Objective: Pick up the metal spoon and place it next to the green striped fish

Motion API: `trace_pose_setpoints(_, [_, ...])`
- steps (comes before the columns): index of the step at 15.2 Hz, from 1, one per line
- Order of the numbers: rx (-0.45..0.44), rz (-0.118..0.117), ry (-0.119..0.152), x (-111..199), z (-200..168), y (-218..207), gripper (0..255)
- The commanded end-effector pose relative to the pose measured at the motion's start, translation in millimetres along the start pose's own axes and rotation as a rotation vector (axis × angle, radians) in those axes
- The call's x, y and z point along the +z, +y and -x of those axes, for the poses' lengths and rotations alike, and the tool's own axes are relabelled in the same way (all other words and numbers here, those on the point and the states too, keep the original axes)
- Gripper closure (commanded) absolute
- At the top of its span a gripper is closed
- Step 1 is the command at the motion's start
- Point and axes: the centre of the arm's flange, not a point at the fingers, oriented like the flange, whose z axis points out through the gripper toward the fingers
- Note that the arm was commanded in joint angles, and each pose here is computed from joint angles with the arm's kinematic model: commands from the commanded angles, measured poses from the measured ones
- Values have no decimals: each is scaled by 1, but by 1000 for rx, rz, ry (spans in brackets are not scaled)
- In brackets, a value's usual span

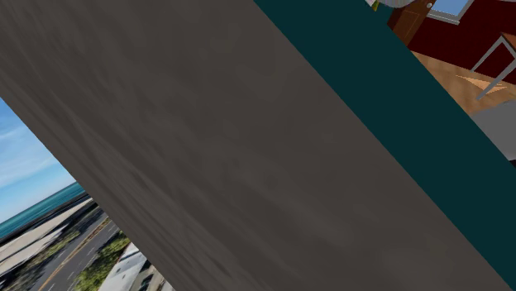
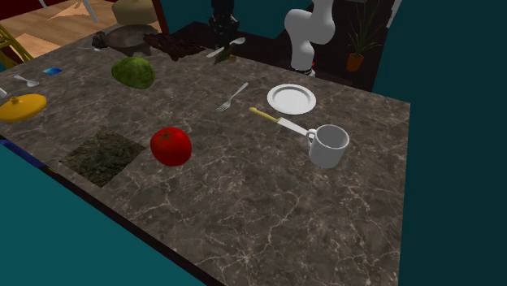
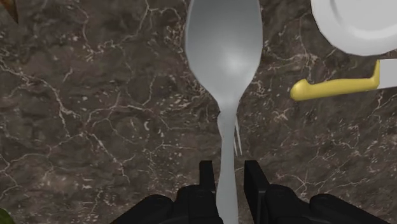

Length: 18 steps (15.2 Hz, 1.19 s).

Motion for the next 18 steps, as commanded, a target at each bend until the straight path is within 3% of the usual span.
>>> trace_pose_setpoints(1, [-1, -1, 0, -6, 18, 20, 255])
trace_pose_setpoints(4, [-1, -1, 0, -16, 41, 53, 255])
trace_pose_setpoints(18, [-1, -1, 0, 56, 57, 62, 255])
